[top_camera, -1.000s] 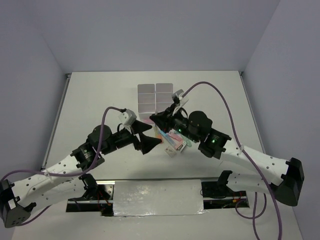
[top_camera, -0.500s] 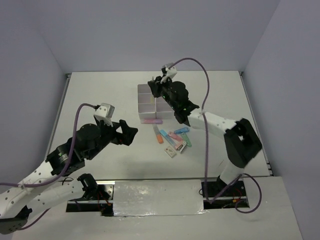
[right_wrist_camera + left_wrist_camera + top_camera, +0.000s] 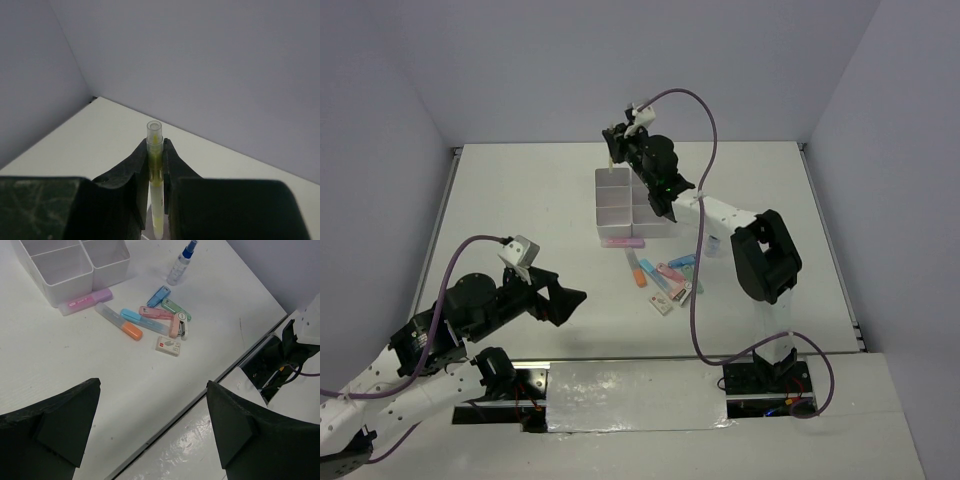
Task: Sort the stationery into containers
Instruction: Place the pen in the storage box.
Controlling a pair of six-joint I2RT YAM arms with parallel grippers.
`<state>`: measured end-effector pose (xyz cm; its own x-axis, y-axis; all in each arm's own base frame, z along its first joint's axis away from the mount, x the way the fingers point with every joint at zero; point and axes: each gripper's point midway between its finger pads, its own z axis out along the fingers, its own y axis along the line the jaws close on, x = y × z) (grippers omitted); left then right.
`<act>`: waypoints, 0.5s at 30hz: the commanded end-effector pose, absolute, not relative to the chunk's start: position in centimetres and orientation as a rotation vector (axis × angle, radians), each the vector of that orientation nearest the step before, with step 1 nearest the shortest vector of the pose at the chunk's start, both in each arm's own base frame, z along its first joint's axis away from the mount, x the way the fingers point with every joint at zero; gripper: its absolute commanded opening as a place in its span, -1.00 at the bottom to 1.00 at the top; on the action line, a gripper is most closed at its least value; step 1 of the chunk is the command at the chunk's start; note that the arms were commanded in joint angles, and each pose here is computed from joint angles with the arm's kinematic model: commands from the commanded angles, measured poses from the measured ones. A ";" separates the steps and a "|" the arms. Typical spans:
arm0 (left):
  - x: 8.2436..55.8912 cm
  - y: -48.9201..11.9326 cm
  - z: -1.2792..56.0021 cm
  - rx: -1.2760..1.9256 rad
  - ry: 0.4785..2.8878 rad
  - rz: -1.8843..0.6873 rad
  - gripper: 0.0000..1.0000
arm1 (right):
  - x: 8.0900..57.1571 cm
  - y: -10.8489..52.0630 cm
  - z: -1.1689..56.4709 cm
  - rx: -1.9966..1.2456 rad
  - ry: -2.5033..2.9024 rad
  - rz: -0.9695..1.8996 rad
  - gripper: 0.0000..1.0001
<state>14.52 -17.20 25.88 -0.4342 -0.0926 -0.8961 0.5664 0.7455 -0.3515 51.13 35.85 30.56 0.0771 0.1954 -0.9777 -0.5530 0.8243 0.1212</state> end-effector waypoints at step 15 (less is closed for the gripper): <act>14.3 -17.2 27.1 0.393 1.828 -0.795 0.99 | 52.3 35.1 25.7 -0.320 1.380 0.585 -0.64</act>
<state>14.24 -17.16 26.12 -0.4201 -0.0840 -0.9036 0.5871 0.7341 -0.3411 52.88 35.35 24.18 0.0351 0.1443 -0.9889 -0.5489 0.8297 0.1017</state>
